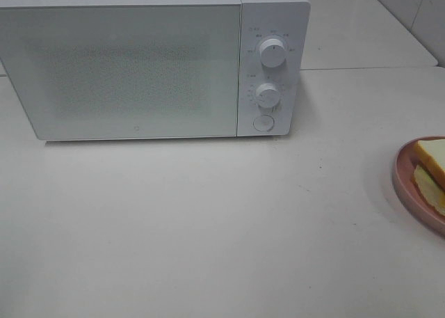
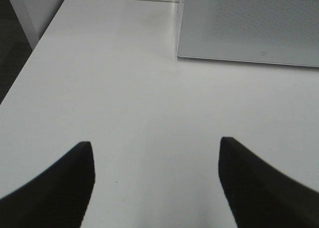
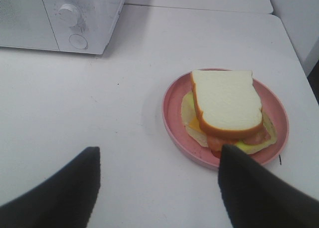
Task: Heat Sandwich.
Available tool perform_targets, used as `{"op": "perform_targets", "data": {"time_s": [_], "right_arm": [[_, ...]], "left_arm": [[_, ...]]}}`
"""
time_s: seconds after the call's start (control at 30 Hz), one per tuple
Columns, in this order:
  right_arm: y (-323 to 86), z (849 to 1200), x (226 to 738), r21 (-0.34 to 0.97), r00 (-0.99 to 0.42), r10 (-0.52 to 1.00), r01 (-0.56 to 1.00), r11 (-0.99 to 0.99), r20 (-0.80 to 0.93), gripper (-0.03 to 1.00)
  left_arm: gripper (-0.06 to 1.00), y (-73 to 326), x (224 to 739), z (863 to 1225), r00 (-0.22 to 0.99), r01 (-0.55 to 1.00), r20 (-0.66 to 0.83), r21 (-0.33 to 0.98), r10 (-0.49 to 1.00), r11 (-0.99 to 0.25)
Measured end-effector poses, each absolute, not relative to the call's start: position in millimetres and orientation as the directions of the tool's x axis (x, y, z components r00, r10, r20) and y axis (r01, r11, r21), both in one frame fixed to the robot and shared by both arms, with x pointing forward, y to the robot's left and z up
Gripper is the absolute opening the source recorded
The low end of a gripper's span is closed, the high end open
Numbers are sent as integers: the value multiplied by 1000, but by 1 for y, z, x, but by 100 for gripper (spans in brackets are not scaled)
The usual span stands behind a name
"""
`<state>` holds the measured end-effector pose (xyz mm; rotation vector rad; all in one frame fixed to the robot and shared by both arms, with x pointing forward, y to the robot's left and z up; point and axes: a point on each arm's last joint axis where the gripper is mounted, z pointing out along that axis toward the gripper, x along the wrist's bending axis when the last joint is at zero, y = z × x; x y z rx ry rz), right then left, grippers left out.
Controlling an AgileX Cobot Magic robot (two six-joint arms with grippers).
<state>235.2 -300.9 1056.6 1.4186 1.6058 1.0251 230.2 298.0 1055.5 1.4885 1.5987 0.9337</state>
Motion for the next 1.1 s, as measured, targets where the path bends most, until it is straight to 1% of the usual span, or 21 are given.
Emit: {"op": "perform_targets", "data": {"time_s": [1.1], "right_arm": [[-301,1057,235,916,-107,994,395,66,-25,66]], "left_arm": [[67,298,230,1055,-45,453,-43,890,998,59]]}}
